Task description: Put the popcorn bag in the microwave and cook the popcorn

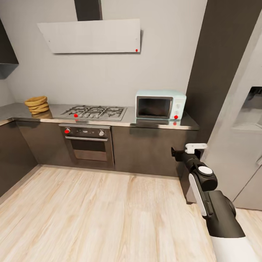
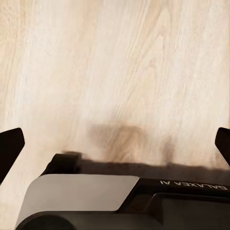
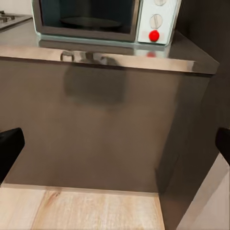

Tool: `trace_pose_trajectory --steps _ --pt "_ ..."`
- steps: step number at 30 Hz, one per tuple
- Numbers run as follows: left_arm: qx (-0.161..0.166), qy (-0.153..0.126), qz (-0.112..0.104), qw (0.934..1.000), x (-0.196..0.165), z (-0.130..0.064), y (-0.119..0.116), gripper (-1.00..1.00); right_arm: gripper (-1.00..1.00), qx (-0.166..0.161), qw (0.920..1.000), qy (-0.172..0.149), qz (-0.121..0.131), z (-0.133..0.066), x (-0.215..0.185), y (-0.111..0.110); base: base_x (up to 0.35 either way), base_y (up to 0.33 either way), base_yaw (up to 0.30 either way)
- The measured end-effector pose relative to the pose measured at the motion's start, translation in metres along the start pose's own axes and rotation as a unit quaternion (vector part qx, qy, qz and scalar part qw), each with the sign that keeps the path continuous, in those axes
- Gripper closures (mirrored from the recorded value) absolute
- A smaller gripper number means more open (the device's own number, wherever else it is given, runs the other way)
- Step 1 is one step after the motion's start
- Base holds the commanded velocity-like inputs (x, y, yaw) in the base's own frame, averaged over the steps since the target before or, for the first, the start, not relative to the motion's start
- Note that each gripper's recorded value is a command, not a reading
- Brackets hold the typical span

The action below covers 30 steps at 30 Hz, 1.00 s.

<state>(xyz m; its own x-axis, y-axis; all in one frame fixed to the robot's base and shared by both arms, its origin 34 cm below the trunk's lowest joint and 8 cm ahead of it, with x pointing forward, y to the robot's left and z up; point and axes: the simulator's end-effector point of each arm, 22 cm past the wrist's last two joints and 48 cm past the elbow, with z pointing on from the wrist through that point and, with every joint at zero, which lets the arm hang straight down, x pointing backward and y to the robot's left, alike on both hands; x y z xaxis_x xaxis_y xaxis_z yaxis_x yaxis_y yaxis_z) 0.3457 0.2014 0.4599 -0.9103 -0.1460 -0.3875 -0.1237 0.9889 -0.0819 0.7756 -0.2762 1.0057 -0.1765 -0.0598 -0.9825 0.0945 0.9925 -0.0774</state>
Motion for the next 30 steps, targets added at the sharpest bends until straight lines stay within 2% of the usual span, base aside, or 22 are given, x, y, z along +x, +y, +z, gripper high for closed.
trace_pose_trajectory --steps 11,22,26,30 --pt "0.002 0.000 0.001 1.0000 0.0003 -0.0001 -0.0021 -1.00 -1.00 0.004 1.0000 0.000 0.000 0.0001 -0.0001 -0.0047 0.347 0.011 0.000" --pt "0.002 0.000 0.003 1.0000 0.0002 0.0000 -0.0019 -1.00 -1.00 0.004 1.0000 0.000 0.000 0.0002 -0.0006 -0.0041 0.326 -0.183 0.000" --pt "0.003 -0.016 0.005 0.9999 -0.0053 -0.0004 -0.0028 -1.00 -1.00 0.005 1.0000 -0.001 0.000 0.0007 -0.0007 -0.0037 0.084 -0.053 0.000" --pt "0.005 -0.020 0.005 0.9998 -0.0052 -0.0013 -0.0057 -1.00 -1.00 0.004 1.0000 0.003 -0.003 0.0011 0.0026 -0.0039 0.203 -0.004 0.000"
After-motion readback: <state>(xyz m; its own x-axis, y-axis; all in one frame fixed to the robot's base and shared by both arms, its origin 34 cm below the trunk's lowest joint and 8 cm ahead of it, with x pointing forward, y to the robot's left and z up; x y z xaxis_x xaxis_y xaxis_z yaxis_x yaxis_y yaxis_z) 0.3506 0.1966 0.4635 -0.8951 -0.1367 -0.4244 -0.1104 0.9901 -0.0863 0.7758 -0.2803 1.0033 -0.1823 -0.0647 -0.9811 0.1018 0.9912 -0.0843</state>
